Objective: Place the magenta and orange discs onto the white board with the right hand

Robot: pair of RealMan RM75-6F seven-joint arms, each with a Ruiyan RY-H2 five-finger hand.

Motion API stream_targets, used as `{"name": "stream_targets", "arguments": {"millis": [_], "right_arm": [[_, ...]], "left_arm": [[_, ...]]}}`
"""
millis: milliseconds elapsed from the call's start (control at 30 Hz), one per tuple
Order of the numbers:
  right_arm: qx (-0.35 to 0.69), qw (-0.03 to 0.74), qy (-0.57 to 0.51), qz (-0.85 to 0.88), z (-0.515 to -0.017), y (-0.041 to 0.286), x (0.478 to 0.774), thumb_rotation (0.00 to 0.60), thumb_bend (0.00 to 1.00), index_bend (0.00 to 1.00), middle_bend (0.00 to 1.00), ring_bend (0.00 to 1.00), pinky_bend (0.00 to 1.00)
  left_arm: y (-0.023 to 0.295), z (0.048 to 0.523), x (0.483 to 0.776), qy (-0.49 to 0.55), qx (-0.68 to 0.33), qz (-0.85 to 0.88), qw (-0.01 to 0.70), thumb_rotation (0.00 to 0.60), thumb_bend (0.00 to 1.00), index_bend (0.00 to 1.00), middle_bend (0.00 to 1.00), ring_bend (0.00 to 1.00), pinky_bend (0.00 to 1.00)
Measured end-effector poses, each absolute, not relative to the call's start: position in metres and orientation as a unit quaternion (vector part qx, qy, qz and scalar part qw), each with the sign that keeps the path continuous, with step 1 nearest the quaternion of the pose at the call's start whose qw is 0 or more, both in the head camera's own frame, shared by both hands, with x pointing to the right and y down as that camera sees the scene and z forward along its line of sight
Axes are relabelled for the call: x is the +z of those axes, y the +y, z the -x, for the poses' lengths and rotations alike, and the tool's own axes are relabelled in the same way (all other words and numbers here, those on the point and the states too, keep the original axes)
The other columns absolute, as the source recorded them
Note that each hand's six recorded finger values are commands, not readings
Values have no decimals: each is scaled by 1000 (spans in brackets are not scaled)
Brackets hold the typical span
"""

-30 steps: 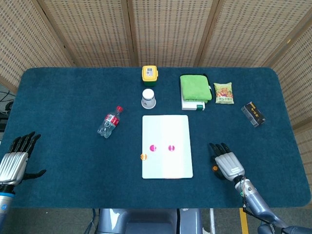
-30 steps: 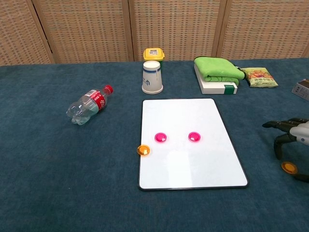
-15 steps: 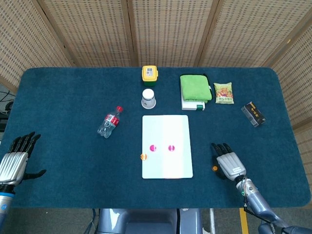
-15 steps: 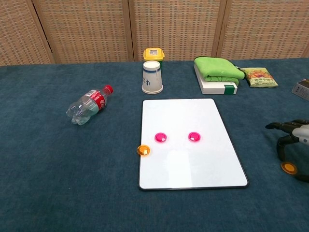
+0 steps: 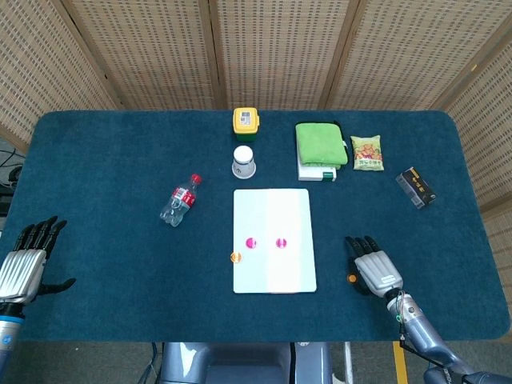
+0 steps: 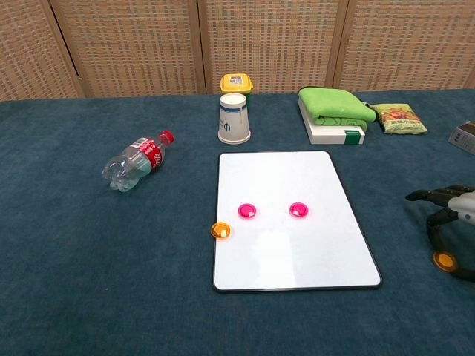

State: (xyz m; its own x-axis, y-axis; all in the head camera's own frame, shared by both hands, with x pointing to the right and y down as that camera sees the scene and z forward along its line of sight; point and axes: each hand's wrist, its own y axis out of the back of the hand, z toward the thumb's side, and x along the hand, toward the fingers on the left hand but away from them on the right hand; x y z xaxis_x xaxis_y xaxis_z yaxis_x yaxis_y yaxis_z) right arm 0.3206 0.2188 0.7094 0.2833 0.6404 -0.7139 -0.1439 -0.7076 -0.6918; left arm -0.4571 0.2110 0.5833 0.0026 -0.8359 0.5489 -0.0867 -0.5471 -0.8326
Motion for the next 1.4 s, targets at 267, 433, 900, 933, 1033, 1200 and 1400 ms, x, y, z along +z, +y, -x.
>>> {"name": "stream_targets", "arguments": {"millis": [267,433,900,933,1033,1200,1400], "right_arm": [[568,343,-178,727,-318,217,707,600,340,593,48,0,12],[551,345,-185,737,-302,207,699,600,347,593,48,0,12],[497,370,-167,767,-194,168,690,600,363,593,50,0,20],[496,366,-167,770,-186,167,692,600,363,593,50,0,20],[497,356,-162,775,-162,167,699,600,372,593,50,0,20],[494,354,-144,781,-117,174,707,600,378,593,50,0,20],[496,358,-141,779,-91,175,711,600,377,593,50,0,20]], "left_arm": [[211,457,584,362,-606,637,308,600,0,0,0,0,0],[211,456,584,361,-606,638,308,600,0,0,0,0,0],[211,458,584,361,-609,638,303,600,0,0,0,0,0],[211,459,584,362,-609,638,302,600,0,0,0,0,0],[211,459,584,364,-607,639,300,600,0,0,0,0,0],[211,459,583,363,-606,642,299,600,0,0,0,0,0],[211,460,584,363,-606,642,298,600,0,0,0,0,0]]}}
